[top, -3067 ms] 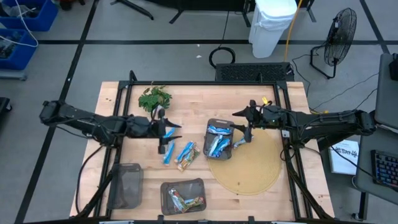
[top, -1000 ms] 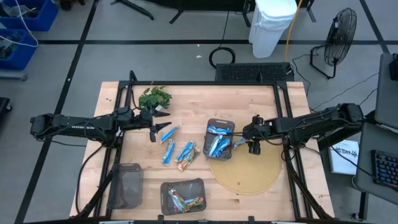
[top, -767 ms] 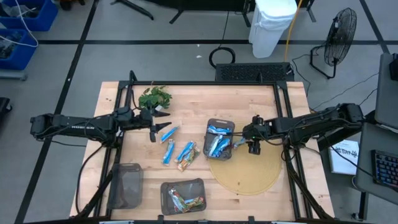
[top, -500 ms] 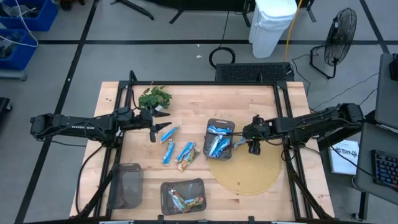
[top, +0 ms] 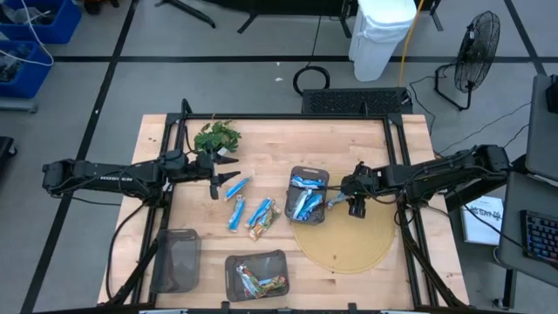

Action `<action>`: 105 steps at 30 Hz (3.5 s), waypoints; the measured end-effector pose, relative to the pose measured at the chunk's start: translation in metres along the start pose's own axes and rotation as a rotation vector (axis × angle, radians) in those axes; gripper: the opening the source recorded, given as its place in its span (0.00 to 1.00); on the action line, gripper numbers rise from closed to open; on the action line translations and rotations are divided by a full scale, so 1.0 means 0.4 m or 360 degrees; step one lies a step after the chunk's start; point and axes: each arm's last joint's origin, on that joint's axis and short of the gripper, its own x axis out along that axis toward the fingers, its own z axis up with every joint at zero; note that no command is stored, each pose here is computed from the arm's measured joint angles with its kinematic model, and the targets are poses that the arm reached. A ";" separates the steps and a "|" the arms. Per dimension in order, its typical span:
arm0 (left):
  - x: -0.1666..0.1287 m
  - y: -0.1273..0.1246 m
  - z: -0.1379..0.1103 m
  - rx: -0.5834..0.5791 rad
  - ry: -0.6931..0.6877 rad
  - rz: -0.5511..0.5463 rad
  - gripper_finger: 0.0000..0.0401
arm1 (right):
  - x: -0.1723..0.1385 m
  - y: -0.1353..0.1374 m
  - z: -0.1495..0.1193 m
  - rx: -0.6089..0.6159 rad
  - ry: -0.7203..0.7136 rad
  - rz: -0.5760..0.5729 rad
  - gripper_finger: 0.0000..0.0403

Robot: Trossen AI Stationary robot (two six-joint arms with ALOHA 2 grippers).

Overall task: Pick and place Granola Bars by type
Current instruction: Put the red granola bar into the bottom right black bin

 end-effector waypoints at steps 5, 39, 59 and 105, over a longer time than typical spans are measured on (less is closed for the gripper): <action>0.000 0.000 0.000 0.0000 0.0000 0.0000 0.48 | 0.020 -0.003 -0.028 0.0019 0.0053 -0.0013 0.49; 0.000 0.000 0.001 -0.0020 -0.0004 0.0000 0.48 | 0.010 0.000 -0.008 -0.0055 -0.0165 0.0033 0.00; 0.000 0.000 0.002 -0.0041 -0.0013 0.0002 0.48 | -0.155 0.028 0.093 -0.0334 -0.1305 0.0815 0.00; 0.370 -0.276 0.126 0.1640 0.0258 0.0233 0.63 | -0.061 -0.067 0.244 -0.0061 -0.1958 0.0603 0.00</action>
